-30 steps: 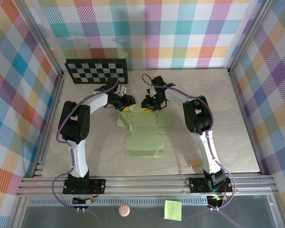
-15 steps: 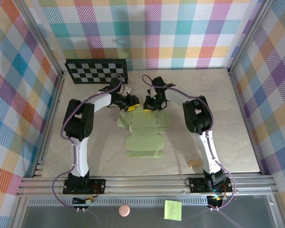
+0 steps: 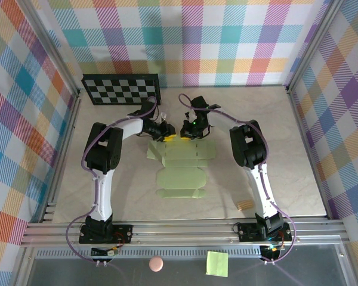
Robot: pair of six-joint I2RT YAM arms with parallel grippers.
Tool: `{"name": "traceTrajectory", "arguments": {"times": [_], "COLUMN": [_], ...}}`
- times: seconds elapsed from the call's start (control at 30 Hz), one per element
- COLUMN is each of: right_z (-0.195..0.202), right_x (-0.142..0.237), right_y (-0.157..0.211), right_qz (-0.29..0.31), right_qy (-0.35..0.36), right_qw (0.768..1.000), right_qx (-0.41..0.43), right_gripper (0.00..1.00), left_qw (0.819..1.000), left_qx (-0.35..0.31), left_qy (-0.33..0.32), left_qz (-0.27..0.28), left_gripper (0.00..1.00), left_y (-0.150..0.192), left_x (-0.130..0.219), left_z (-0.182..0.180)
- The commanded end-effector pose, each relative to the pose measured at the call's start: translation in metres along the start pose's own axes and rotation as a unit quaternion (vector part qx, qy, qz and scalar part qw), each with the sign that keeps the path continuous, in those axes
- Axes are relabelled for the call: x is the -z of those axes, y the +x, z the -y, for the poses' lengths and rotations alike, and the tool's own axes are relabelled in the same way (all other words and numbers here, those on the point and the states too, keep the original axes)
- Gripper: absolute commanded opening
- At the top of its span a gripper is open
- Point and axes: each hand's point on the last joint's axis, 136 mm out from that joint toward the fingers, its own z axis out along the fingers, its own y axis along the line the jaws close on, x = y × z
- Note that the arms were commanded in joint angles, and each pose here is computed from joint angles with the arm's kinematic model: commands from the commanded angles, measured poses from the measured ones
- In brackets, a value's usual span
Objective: Fold the paper box
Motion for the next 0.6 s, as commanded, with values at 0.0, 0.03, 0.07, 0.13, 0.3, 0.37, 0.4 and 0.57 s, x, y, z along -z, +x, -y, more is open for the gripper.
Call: {"name": "traceTrajectory", "arguments": {"times": [0.0,0.03,0.07,0.13,0.3,0.37,0.4,0.57], "right_z": [0.03,0.03,0.029,0.024,0.0,-0.008,-0.011,-0.018], "right_x": [-0.019,-0.018,-0.017,-0.014,0.016,0.03,0.037,0.057], "right_y": [0.032,0.031,0.031,0.029,0.021,0.02,0.02,0.034], "right_qz": [-0.054,-0.053,-0.052,-0.05,-0.027,-0.017,-0.011,-0.006], "right_qy": [0.044,0.044,0.043,0.039,0.029,0.027,0.027,0.025], "right_qw": [0.997,0.997,0.997,0.998,0.999,0.999,0.999,0.999], "right_qx": [-0.025,-0.025,-0.024,-0.02,0.008,0.017,0.021,0.025], "right_gripper": [0.07,0.07,0.07,0.07,0.07,0.09,0.1,0.18], "left_qw": [0.997,0.997,0.996,0.997,0.999,0.997,0.996,0.992], "left_qx": [0.021,0.021,0.023,0.019,-0.036,-0.055,-0.061,-0.074], "left_qy": [-0.065,-0.07,-0.071,-0.053,0.017,0.035,0.041,0.025], "left_qz": [-0.034,-0.036,-0.042,-0.049,0.01,0.04,0.051,0.101], "left_gripper": [0.27,0.26,0.26,0.26,0.31,0.35,0.38,0.45], "left_y": [0.02,0.021,0.023,0.026,0.009,0.0,-0.002,-0.001], "left_x": [-0.017,-0.017,-0.018,-0.019,0.018,0.04,0.05,0.091], "left_z": [-0.036,-0.039,-0.04,-0.034,0.02,0.039,0.045,0.043]}}
